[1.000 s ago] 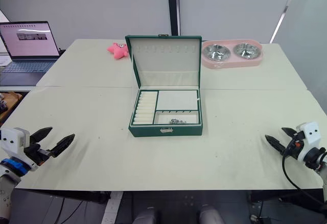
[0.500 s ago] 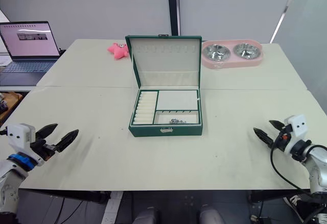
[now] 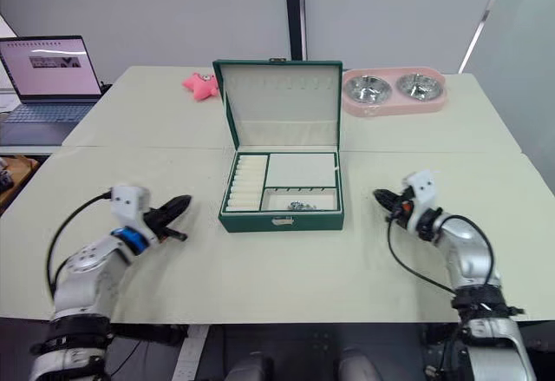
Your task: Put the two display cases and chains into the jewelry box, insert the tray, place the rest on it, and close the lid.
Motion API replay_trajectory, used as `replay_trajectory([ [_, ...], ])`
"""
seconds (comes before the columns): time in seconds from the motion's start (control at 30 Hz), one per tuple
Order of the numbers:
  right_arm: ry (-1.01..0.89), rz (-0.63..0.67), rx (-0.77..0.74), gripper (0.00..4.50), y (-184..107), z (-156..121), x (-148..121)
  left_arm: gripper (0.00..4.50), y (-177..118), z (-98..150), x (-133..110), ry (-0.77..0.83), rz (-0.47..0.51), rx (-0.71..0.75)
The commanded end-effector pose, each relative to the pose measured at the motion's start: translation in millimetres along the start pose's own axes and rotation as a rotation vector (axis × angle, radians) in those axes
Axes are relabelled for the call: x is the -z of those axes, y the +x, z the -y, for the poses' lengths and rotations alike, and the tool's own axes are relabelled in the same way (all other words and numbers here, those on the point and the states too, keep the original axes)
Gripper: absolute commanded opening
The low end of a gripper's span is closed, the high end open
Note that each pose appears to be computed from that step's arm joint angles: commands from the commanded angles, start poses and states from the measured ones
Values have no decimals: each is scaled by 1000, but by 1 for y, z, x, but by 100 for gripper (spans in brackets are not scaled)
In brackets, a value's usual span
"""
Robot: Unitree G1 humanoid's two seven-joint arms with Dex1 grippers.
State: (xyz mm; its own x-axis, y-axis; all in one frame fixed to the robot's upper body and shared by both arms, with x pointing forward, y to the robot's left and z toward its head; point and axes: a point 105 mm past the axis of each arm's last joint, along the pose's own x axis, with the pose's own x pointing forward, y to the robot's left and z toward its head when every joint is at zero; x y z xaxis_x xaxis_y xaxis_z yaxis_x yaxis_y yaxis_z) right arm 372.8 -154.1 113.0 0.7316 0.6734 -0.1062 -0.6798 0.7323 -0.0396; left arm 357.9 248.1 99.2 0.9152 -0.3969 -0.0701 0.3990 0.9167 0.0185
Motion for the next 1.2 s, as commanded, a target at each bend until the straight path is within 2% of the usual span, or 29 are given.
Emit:
replay_trajectory([
  [0.03, -40, 37, -23, 3, 15, -7, -15, 0, 12, 7, -10, 15, 29, 18],
  [0.27, -51, 44, -87, 3, 36, -25, -20, 0, 32, 32, -11, 1, 37, 99],
  [0.47, -31, 42, -141, 3, 36, -35, -18, 0, 37, 55, -9, -16, 38, 191],
  [0.83, 27, 22, -243, 3, 26, -61, -13, 0, 25, 83, 2, -67, -2, 330],
  [1.2, 77, -17, -284, 3, 12, -80, -2, 0, 9, 99, 12, -87, -40, 385],
])
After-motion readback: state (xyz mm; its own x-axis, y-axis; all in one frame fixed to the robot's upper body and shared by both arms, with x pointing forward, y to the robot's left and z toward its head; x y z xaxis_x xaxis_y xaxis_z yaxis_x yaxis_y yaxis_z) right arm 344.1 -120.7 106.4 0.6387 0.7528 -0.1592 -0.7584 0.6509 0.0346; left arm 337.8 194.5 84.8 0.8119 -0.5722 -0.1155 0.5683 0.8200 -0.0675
